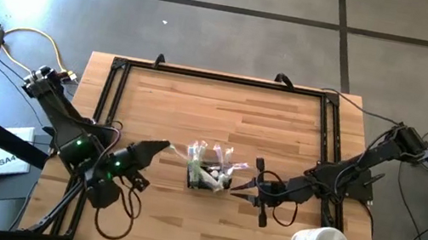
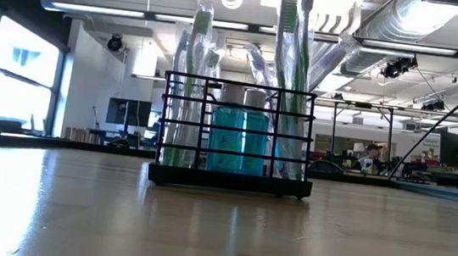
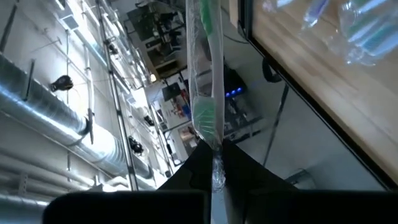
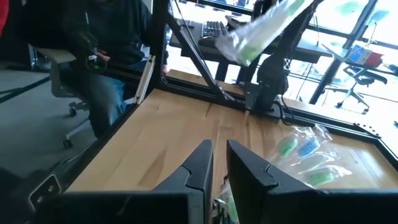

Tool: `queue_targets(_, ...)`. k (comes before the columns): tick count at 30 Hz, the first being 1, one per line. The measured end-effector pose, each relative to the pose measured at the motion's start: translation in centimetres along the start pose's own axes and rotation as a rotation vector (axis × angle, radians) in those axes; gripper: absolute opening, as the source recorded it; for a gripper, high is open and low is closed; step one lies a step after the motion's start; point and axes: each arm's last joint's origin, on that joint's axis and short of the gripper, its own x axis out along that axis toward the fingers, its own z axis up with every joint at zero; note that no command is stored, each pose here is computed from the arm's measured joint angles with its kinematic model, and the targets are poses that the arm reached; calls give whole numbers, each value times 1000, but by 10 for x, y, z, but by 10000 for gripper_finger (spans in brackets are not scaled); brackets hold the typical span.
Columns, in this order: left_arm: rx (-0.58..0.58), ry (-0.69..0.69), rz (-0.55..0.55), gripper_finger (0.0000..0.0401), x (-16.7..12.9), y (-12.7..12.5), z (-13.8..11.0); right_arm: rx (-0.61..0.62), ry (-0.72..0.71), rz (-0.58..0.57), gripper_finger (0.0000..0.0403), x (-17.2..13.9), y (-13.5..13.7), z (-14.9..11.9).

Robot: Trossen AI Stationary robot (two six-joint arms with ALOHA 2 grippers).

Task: Pick & Place toothbrushing station
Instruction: Put the green toothbrush into the wire organizer

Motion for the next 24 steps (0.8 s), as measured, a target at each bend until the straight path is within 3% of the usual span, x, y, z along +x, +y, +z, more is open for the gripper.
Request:
queue_targets(3, -6, -37, 2, 3, -7, 10, 1, 0, 3, 1, 39, 0, 0, 0)
queue_targets(13, 218, -81, -53, 3, 0, 40, 18, 2, -2, 0, 39, 0, 0, 0)
queue_targets(24, 408, -149, -111, 3, 8, 45, 51, -25, 21, 2, 39, 0, 0, -2)
